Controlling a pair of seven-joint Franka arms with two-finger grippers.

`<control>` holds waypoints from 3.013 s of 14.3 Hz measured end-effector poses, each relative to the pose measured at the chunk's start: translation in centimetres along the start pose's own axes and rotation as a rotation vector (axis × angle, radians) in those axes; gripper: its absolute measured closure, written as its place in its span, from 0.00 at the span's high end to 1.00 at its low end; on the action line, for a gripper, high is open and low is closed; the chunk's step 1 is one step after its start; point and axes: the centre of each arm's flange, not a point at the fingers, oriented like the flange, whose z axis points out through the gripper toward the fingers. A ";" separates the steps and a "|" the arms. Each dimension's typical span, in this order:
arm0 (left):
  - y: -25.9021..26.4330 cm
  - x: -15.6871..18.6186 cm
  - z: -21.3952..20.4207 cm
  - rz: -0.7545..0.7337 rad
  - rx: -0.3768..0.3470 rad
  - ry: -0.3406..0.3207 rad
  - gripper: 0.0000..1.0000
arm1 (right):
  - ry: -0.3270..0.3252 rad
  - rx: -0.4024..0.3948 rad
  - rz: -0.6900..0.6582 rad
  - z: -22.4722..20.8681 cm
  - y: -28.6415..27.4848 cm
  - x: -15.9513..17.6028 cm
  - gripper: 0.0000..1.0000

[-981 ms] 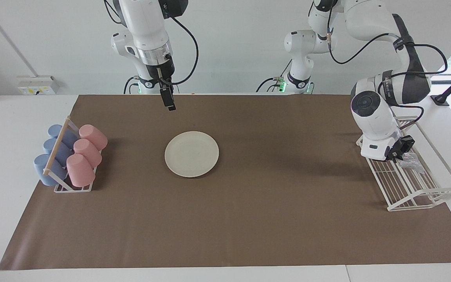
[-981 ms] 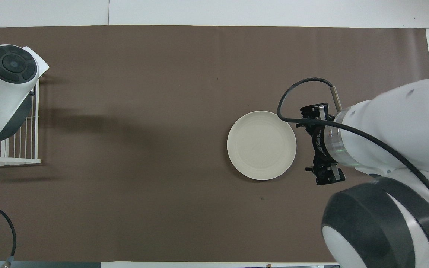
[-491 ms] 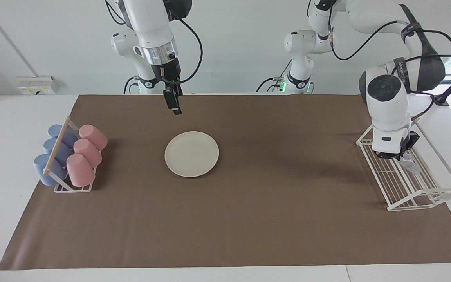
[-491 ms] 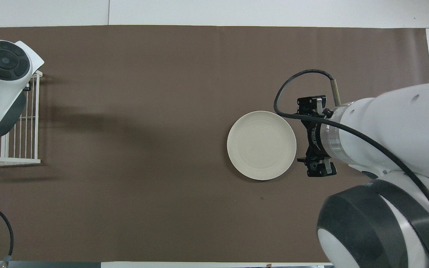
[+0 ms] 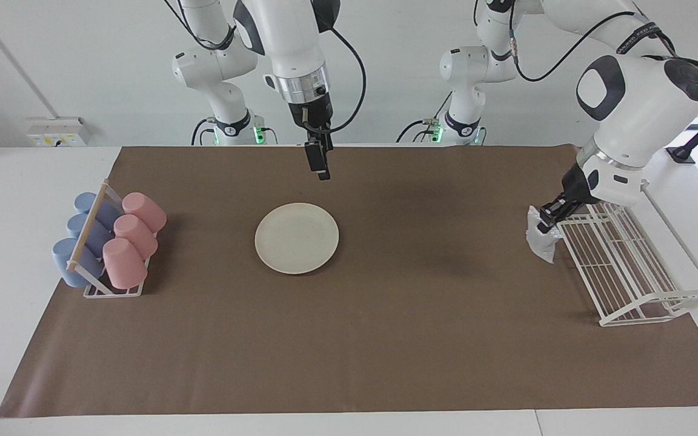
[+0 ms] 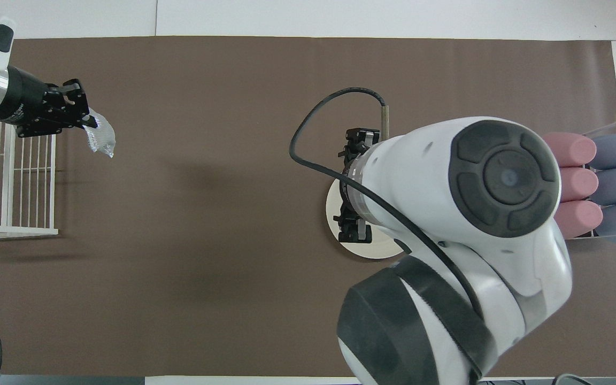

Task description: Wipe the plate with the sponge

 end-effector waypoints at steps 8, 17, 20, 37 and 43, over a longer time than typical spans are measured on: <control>-0.4 -4.3 4.6 0.101 -0.606 -0.404 0.04 | 0.022 -0.060 -0.150 3.9 1.5 -3.8 1.00; -1.3 -10.8 12.5 0.214 -0.956 -0.553 0.04 | -0.080 0.011 -0.167 5.9 3.0 -5.1 1.00; -0.8 -12.5 13.5 0.239 -0.983 -0.566 0.04 | -0.131 -0.006 -0.139 5.8 3.6 -5.3 1.00; -0.9 -12.9 13.8 0.254 -0.993 -0.559 0.04 | -0.186 0.032 -0.151 7.3 5.3 -6.9 1.00; -1.0 -12.8 13.8 0.254 -0.994 -0.559 0.04 | -0.228 0.029 -0.135 8.0 5.7 -7.7 1.00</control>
